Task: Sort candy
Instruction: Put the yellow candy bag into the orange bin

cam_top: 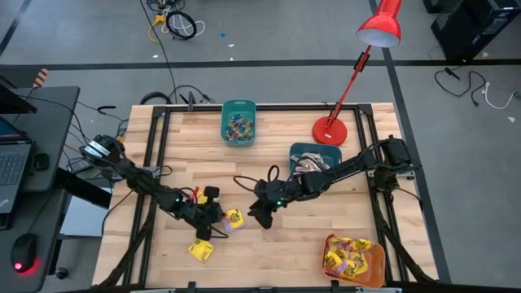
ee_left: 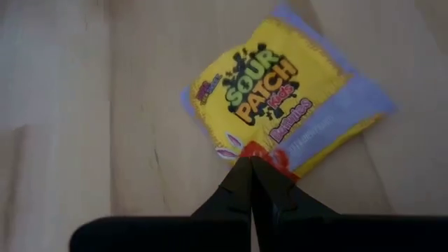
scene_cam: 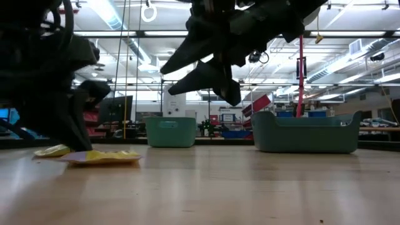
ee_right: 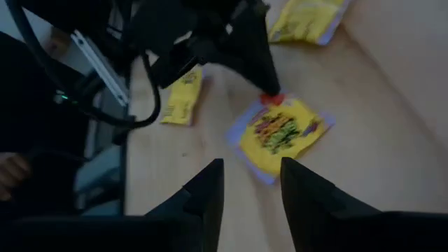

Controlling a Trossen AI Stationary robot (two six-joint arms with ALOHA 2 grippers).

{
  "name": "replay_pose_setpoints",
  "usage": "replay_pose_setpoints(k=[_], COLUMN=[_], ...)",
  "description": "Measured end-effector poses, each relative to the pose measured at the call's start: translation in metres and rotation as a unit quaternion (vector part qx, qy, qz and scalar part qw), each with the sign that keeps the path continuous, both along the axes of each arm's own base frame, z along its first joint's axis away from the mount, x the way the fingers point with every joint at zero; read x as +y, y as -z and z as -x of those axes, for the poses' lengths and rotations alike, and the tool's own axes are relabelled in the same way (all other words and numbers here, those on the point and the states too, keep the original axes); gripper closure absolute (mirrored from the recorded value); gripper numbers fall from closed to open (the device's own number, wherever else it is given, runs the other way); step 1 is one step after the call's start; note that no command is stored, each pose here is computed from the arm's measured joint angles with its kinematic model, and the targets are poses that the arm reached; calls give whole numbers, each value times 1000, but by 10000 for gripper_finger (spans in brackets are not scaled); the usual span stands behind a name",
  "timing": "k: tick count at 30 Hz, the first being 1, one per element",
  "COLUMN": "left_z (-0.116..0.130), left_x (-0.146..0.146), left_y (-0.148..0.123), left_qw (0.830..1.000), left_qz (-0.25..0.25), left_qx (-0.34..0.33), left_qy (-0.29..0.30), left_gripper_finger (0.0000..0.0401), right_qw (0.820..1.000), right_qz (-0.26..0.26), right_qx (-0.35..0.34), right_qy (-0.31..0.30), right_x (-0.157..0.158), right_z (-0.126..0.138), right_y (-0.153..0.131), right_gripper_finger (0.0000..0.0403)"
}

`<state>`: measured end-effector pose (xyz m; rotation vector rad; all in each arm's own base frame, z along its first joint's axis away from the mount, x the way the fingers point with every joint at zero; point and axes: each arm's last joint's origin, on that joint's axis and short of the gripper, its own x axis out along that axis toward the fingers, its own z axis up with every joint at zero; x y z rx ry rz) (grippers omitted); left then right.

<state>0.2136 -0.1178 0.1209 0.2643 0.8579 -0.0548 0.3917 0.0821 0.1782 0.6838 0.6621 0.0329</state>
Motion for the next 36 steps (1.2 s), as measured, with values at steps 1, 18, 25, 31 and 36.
replay_pose_setpoints(k=[1,18,25,31,36], left_z=[1,-1,-4,-5,-4], left_x=[0,-8,-10,-11,-9], left_y=[-3,-16,-4,4,6], left_qw=[1000,992,992,993,993], left_qz=[1,79,78,82,87], left_qx=[-3,-11,3,15,2], left_qy=[2,99,98,82,76], left_gripper_finger=[401,401,401,401,401], right_qw=[1000,998,998,997,997], right_qz=[-11,-52,-41,-25,-21], right_qx=[1,12,12,35,33], right_qy=[4,30,42,57,68], right_x=[2,8,6,5,4], right_z=[0,-12,-12,-9,-10], right_y=[0,34,36,40,42], right_gripper_finger=[275,268,268,268,264])
